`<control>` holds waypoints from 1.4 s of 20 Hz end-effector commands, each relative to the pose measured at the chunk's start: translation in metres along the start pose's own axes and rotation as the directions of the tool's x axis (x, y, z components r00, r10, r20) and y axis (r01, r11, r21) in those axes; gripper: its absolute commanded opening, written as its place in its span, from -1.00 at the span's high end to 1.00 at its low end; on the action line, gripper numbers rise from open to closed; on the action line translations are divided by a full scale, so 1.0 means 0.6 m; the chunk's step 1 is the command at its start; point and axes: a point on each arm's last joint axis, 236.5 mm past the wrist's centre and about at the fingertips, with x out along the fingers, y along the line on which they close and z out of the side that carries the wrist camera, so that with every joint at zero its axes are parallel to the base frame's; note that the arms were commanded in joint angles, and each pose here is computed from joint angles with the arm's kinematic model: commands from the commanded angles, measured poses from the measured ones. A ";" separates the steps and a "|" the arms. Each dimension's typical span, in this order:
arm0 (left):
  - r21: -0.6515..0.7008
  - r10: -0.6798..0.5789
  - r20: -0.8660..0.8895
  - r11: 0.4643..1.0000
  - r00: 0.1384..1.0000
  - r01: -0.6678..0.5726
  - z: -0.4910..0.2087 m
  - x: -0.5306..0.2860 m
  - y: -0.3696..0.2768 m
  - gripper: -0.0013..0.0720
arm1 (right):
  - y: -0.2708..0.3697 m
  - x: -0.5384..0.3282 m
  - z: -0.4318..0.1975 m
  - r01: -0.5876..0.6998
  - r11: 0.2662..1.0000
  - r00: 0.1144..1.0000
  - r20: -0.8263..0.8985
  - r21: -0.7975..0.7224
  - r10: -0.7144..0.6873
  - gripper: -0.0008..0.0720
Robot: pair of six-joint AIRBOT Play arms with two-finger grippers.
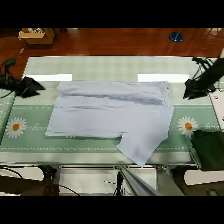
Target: Fold the shirts.
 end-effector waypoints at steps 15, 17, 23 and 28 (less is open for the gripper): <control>-0.302 0.073 -0.167 0.945 0.983 -0.122 -0.288 0.029 0.132 -0.60 | -0.045 0.101 -0.135 -0.229 0.950 0.956 0.230 0.211 0.180 -0.22; -0.282 0.075 -0.173 0.952 0.982 -0.123 -0.281 0.042 0.127 -0.60 | -0.047 0.103 -0.135 -0.225 0.952 0.957 0.231 0.209 0.175 -0.22; -0.218 0.085 -0.236 0.966 0.968 -0.138 -0.274 0.089 0.111 -0.60 | -0.049 0.102 -0.133 -0.224 0.952 0.956 0.237 0.211 0.172 -0.22; -0.217 0.117 -0.219 0.962 0.969 -0.165 -0.250 0.128 0.110 -0.25 | -0.045 0.103 -0.138 -0.229 0.950 0.957 0.225 0.210 0.181 -0.22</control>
